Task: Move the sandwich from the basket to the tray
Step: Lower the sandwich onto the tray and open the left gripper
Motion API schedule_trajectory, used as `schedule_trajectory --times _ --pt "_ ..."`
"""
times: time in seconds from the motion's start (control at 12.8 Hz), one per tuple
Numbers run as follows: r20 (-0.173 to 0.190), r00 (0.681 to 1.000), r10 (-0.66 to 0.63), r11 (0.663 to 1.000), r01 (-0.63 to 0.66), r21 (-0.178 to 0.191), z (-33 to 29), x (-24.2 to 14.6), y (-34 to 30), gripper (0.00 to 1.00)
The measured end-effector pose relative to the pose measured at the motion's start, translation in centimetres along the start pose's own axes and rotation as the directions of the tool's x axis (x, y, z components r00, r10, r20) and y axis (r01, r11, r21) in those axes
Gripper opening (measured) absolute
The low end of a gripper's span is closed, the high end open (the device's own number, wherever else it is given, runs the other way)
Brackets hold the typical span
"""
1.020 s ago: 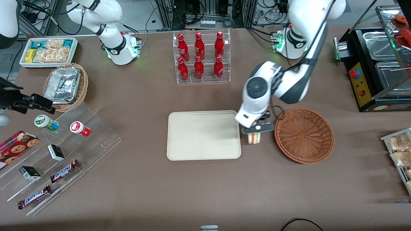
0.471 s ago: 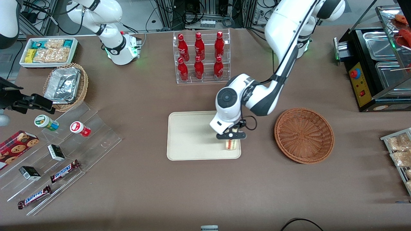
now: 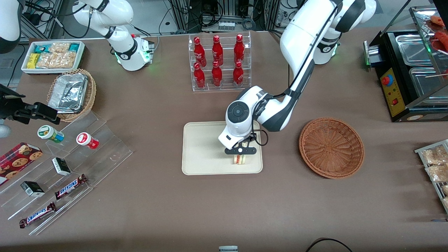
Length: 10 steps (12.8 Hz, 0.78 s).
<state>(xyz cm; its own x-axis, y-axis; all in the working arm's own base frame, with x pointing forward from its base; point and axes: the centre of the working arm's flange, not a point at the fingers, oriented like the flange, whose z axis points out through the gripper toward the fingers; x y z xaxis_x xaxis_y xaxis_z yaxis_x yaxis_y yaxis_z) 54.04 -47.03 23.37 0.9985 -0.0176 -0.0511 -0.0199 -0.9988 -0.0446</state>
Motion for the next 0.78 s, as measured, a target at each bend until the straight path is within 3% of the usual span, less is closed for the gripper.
schedule_trajectory --times 0.31,0.47,0.78 --pt "-0.011 1.0 0.004 1.0 -0.004 -0.019 1.29 0.21 0.72 0.19" --pt "-0.014 1.0 0.004 1.0 -0.004 -0.021 1.12 0.29 0.77 0.34" --pt "-0.025 1.0 0.003 1.0 -0.004 -0.023 0.7 0.6 0.75 0.78"
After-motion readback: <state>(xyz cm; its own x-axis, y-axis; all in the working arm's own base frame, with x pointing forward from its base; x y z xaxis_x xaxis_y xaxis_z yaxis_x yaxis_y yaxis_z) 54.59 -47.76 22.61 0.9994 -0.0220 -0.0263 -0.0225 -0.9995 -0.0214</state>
